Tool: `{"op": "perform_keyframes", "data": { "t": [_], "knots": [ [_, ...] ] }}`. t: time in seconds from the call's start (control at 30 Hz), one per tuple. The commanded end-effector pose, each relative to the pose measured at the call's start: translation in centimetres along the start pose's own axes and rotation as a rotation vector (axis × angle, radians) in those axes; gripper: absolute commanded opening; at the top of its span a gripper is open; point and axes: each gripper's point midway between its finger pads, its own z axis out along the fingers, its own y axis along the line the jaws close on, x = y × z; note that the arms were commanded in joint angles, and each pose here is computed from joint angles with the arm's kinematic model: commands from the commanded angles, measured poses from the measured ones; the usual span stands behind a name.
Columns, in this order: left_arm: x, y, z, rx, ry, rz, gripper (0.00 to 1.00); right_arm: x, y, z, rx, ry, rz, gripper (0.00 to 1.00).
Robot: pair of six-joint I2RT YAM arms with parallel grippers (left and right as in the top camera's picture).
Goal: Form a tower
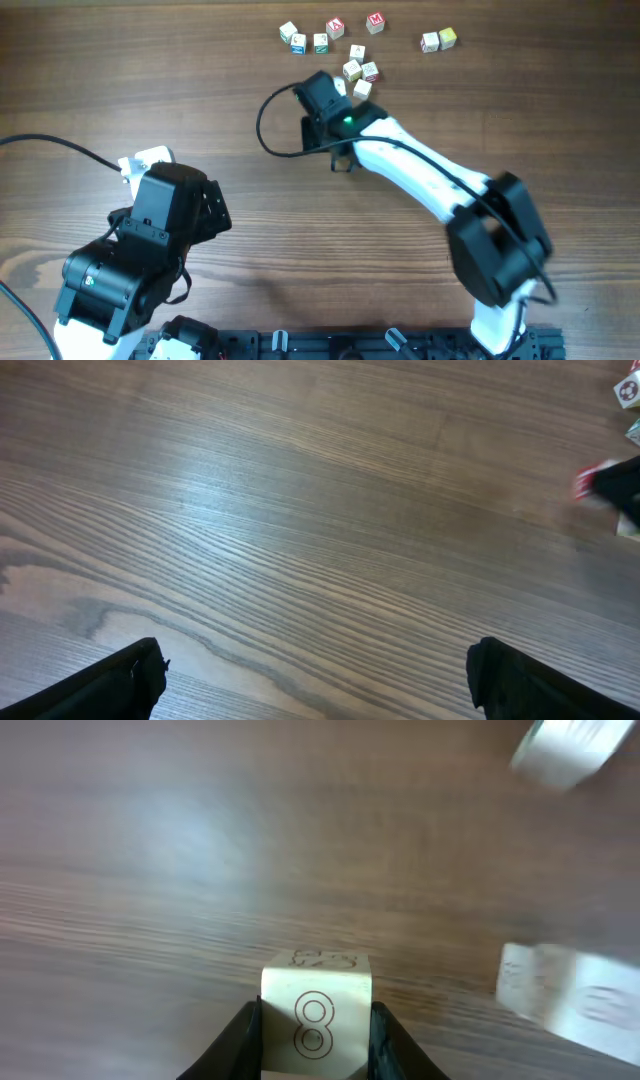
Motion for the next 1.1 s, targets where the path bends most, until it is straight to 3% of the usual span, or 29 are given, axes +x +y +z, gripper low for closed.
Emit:
{"op": "perform_keyframes", "data": {
  "t": [0.0, 0.4, 0.67, 1.07],
  "knots": [
    [0.0, 0.2, 0.1, -0.006, 0.001, -0.014, 1.0, -3.5, -0.7, -5.4, 0.027, -0.14, 0.019, 0.19],
    [0.0, 0.2, 0.1, -0.006, 0.001, -0.014, 1.0, -2.7, -6.3, -5.3, 0.211, -0.134, 0.228, 0.19],
    [0.0, 0.2, 0.1, -0.006, 0.001, -0.014, 1.0, -0.7, -8.1, -1.2, 0.278, -0.05, 0.252, 0.2],
    [0.0, 0.2, 0.1, -0.006, 0.001, -0.014, 1.0, 0.4, -9.8, -0.5, 0.322, -0.005, 0.261, 0.24]
  ]
}}
